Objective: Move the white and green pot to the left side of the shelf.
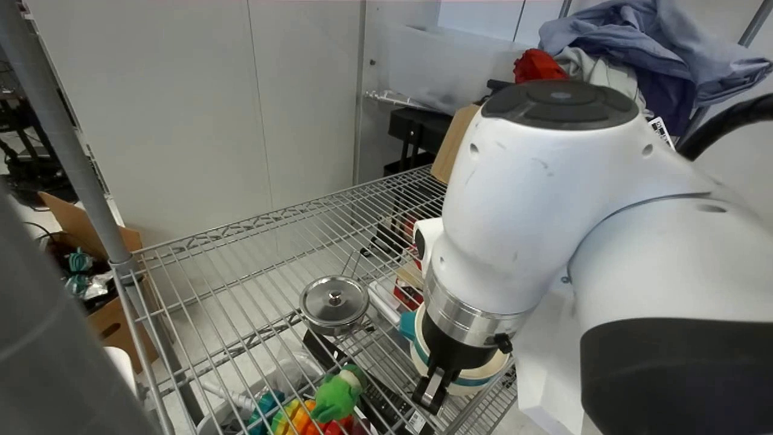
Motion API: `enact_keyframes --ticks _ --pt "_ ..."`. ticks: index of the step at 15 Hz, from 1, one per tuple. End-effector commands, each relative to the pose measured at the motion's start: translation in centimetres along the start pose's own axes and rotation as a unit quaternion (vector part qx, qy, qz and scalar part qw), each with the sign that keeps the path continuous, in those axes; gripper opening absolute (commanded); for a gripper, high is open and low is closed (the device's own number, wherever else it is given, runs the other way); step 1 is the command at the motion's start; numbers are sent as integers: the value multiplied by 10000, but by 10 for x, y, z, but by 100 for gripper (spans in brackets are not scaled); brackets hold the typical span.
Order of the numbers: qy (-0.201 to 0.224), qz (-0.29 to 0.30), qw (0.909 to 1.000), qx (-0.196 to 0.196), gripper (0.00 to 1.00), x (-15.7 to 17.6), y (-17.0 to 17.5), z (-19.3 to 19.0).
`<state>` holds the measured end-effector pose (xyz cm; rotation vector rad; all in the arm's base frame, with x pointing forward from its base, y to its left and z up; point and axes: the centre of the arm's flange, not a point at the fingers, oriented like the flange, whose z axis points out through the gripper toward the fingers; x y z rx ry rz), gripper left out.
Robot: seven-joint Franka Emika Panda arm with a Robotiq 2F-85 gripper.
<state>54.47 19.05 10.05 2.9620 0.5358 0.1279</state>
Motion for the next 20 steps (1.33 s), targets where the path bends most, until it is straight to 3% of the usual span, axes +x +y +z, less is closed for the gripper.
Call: enact_keyframes --ticks 1,3,4,5,11,14,16,17,18,20 --pt "228 -211 9994 149 1 -15 -7 -15" --pt "239 -308 9989 260 1 -17 -9 -23" --pt "211 -339 9988 285 30 -18 -10 -27" --pt "194 -364 9988 276 31 -19 -11 -30" --pt "279 -432 9985 195 74 -25 -14 -70" --pt "-147 -162 9984 514 95 -31 -9 -121" --pt "-288 -74 9979 581 100 -54 3 -150" --pt "-166 -147 9986 488 92 -28 -16 -106" --pt "-202 -121 9985 499 99 -33 -11 -121" --pt "-212 -79 9986 480 100 -44 -2 -137"
